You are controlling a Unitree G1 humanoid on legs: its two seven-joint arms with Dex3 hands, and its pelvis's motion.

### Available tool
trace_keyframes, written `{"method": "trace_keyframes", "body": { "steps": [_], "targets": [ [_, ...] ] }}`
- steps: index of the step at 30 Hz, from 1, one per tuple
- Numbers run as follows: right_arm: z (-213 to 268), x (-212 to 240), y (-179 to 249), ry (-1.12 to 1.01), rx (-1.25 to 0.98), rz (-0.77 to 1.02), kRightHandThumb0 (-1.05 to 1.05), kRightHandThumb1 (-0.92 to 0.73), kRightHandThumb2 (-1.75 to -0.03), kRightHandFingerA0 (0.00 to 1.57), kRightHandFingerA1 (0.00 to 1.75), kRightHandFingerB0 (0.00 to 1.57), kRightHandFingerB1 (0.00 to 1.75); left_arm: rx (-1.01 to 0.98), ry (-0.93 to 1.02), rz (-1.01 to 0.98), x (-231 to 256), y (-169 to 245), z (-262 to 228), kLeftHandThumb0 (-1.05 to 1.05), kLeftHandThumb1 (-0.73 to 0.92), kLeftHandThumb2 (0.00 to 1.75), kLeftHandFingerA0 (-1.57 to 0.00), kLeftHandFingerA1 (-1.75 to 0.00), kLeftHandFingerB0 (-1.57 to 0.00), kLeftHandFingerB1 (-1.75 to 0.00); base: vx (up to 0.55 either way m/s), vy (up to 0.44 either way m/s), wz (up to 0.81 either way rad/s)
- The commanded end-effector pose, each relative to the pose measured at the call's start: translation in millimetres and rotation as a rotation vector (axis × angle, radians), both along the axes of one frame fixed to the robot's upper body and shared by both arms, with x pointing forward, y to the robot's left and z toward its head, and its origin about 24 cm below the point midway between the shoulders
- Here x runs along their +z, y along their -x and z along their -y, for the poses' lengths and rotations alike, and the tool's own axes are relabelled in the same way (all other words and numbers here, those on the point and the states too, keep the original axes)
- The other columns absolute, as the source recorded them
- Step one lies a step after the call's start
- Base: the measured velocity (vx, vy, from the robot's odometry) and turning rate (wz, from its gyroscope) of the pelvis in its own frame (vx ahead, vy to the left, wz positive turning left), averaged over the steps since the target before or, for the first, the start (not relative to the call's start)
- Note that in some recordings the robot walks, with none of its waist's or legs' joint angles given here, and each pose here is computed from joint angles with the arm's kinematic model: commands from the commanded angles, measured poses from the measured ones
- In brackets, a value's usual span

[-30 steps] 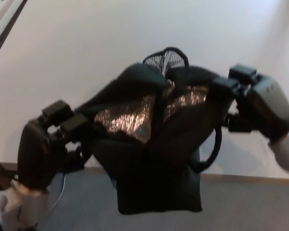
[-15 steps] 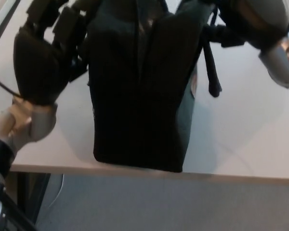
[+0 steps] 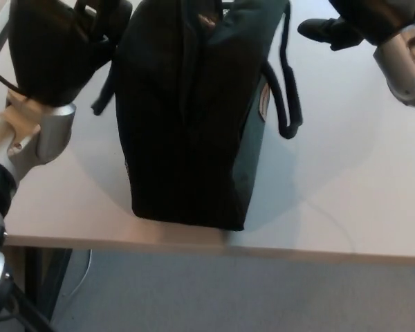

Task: A lunch bag is kept on the middle of the desk and the robot uses both its hands to grab the opening of the bag from the left and right and moves its hands away from each other to spread the bag open

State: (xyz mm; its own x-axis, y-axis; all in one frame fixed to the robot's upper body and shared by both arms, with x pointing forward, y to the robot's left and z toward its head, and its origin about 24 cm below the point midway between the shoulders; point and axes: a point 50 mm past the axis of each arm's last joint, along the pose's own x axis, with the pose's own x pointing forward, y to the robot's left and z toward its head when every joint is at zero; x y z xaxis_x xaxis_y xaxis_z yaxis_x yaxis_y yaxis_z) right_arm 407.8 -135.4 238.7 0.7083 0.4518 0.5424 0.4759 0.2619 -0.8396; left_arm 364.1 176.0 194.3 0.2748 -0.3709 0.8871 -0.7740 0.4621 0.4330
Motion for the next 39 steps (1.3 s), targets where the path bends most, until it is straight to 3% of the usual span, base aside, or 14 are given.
{"method": "trace_keyframes", "body": {
  "steps": [1,13,18,26,29,30,31,33,34,35,36,37,38,39],
  "targets": [
    [12.8,-4.8,-2.1,-0.04,-0.049,-0.062,-0.26,-0.44,-0.53,0.5,0.39,0.29,0.31,0.065,0.009,-0.073,-16.3,1.6,-13.0,0.05,0.55,0.74,-0.22,-0.35,-0.05,-0.22,0.0,0.0,0.0],
    [38.5,-15.0,2.5,-0.057,-0.092,-0.058,-0.34,-0.46,-0.54,0.47,0.36,0.31,0.31,0.114,-0.045,-0.111,-41.9,14.4,-33.8,0.04,0.59,0.6,-0.29,-0.32,-0.08,-0.26,0.0,0.0,0.0],
    [66.8,-15.8,16.1,-0.064,-0.085,0.0,-0.35,-0.52,-0.56,0.42,0.35,0.26,0.3,0.146,-0.07,-0.066,-36.3,25.9,-58.0,0.05,0.51,0.72,-0.2,-0.37,-0.05,-0.19,0.0,0.0,0.0],
    [137.9,-49.1,106.0,-0.046,-0.019,0.204,-0.3,-0.54,-0.56,0.48,0.39,0.34,0.32,0.215,0.018,-0.107,-60.4,93.2,-134.2,0.07,0.5,0.66,-0.24,-0.31,-0.11,-0.29,0.0,0.0,0.0],
    [142.3,-76.7,134.9,-0.171,-0.092,0.267,-0.3,-0.54,-0.57,0.48,0.41,0.35,0.33,0.206,0.141,-0.238,-76.5,111.4,-147.1,-0.13,0.55,0.64,-0.19,-0.32,-0.08,-0.19,0.0,0.0,0.0],
    [144.1,-96.0,155.0,-0.241,-0.093,0.232,-0.24,-0.55,-0.56,0.42,0.41,0.35,0.35,0.243,0.165,-0.299,-91.3,126.2,-153.5,-0.19,0.56,0.59,-0.16,-0.3,-0.02,-0.19,0.0,0.0,0.0],
    [144.4,-109.9,166.6,-0.249,-0.112,0.181,-0.3,-0.6,-0.58,0.35,0.38,0.3,0.34,0.243,0.223,-0.366,-102.0,135.8,-155.3,-0.38,0.55,0.76,-0.11,-0.39,0.0,-0.16,0.0,0.0,0.0],
    [144.8,-137.7,191.4,-0.231,-0.168,0.057,-0.44,-0.59,-0.7,0.28,0.41,0.25,0.38,0.246,0.321,-0.499,-123.3,156.6,-157.5,-0.45,0.59,0.8,-0.09,-0.4,0.0,-0.13,0.0,0.0,0.0],
    [145.2,-150.8,203.0,-0.228,-0.183,0.01,-0.4,-0.62,-0.59,0.33,0.38,0.29,0.32,0.252,0.326,-0.542,-133.5,167.5,-157.3,-0.43,0.72,0.63,-0.14,-0.33,0.0,-0.17,0.0,0.0,0.0],
    [144.4,-179.0,228.2,-0.239,-0.203,-0.087,-0.27,-0.55,-1.05,0.11,0.52,0.08,0.5,0.258,0.343,-0.629,-154.7,192.9,-156.8,-0.31,0.64,1.13,0.0,-0.49,0.0,-0.49,0.0,0.0,0.0],
    [142.7,-197.3,246.3,-0.241,-0.219,-0.163,-0.27,-0.55,-1.05,0.11,0.52,0.08,0.5,0.268,0.367,-0.694,-168.2,210.7,-156.6,-0.31,0.64,1.13,0.0,-0.49,0.0,-0.49,0.0,0.0,0.0],
    [141.5,-210.6,260.8,-0.232,-0.229,-0.219,-0.47,-0.74,-0.63,0.22,0.35,0.18,0.28,0.279,0.395,-0.758,-179.7,225.4,-154.0,-0.32,0.63,1.13,0.0,-0.48,0.0,-0.49,0.0,0.0,0.0],
    [140.8,-221.9,272.4,-0.229,-0.236,-0.259,-0.27,-0.57,-1.06,0.09,0.51,0.07,0.49,0.284,0.408,-0.801,-189.1,238.0,-150.6,-0.54,0.86,0.66,-0.21,-0.31,-0.14,-0.28,0.0,0.0,0.0],
    [139.0,-236.1,285.9,-0.238,-0.241,-0.307,-0.26,-0.56,-1.05,0.1,0.52,0.07,0.49,0.293,0.416,-0.852,-199.9,253.2,-147.3,-0.55,0.88,0.67,-0.21,-0.32,-0.14,-0.28,0.0,0.0,0.0]
  ]
}}
